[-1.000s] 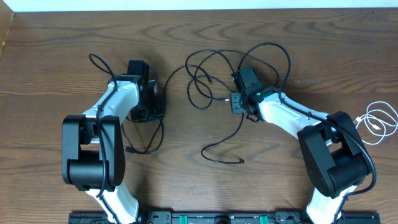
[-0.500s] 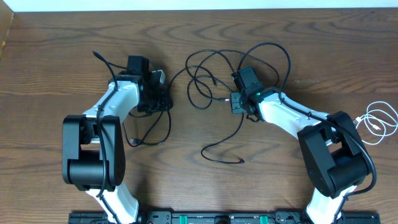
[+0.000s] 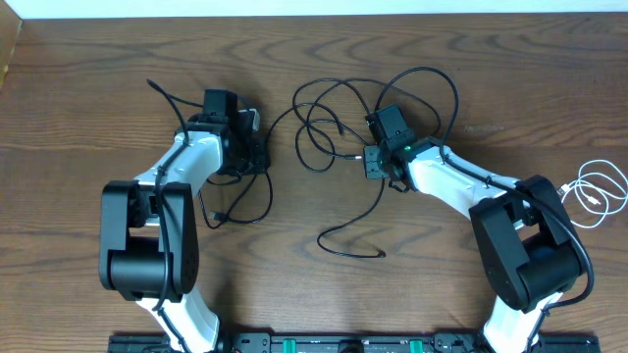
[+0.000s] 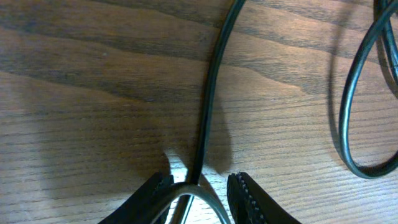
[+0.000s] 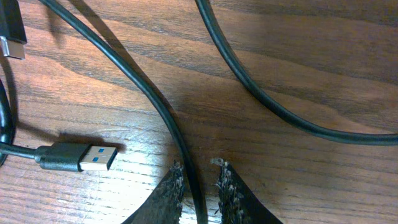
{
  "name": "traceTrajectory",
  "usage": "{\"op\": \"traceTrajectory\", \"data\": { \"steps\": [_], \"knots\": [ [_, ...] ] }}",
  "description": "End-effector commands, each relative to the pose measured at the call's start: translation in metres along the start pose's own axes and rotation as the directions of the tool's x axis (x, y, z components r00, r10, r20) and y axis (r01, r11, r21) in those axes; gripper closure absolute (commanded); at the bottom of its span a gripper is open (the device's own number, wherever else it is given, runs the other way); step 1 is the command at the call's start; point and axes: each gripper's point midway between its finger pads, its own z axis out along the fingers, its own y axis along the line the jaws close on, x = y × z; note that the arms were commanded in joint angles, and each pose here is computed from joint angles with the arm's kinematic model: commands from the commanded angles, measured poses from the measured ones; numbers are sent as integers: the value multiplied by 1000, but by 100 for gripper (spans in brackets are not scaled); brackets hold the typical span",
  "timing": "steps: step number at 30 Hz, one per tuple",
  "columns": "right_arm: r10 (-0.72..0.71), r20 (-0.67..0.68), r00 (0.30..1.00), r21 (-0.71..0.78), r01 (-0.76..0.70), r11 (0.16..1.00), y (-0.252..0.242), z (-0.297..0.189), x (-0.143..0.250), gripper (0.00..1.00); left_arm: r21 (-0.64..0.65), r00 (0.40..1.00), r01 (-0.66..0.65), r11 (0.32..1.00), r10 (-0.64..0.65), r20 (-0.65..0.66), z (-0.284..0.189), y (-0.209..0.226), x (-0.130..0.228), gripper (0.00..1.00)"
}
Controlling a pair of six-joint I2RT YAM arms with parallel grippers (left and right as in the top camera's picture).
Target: Untangle cables
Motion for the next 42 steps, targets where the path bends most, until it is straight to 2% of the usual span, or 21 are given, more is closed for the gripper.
{"op": "traceTrajectory", "data": {
  "steps": [1, 4, 8, 15, 18, 20, 28, 30, 33, 35, 38, 42],
  "knots": [
    [-7, -97, 995, 7, 8, 1000, -1, 17, 34, 81, -96, 997, -41, 995, 35, -64, 17, 6, 17, 64],
    [-7, -97, 995, 7, 8, 1000, -1, 17, 34, 81, -160, 993, -75, 984, 58, -106, 24, 8, 27, 69],
    [-7, -97, 995, 7, 8, 1000, -1, 17, 34, 81, -285, 986, -111, 952, 69, -154, 31, 21, 39, 70],
    [-7, -97, 995, 7, 8, 1000, -1, 17, 34, 81, -299, 969, -111, 948, 35, -246, 46, 31, 62, 73],
    [-7, -97, 995, 7, 8, 1000, -1, 17, 34, 81, -304, 957, -114, 946, 22, -289, 47, 34, 73, 81],
    [-7, -97, 995, 7, 8, 1000, -1, 17, 34, 81, -304, 951, -115, 946, 16, -309, 45, 34, 79, 91],
    [-7, -97, 995, 7, 8, 1000, -1, 17, 34, 80, -314, 944, -99, 944, -11, -330, 30, 33, 83, 92],
    [-7, -97, 995, 7, 8, 1000, -1, 17, 34, 80, -326, 956, -46, 944, -54, -289, 17, 30, 74, 93],
    [-7, -97, 995, 7, 8, 1000, -1, 17, 34, 80, -327, 979, 122, 937, -167, -115, -21, 24, 45, 92],
    [-7, -97, 995, 7, 8, 1000, -1, 17, 34, 80, -305, 972, 223, 926, -233, 1, -49, 24, 29, 93],
    [-7, -97, 995, 7, 8, 1000, -1, 17, 34, 81, -268, 922, 381, 885, -340, 187, -97, 32, 7, 93],
    [-7, -97, 995, 7, 8, 1000, -1, 17, 34, 81, -188, 807, 530, 827, -424, 411, -166, 45, -8, 92]
  ]
}}
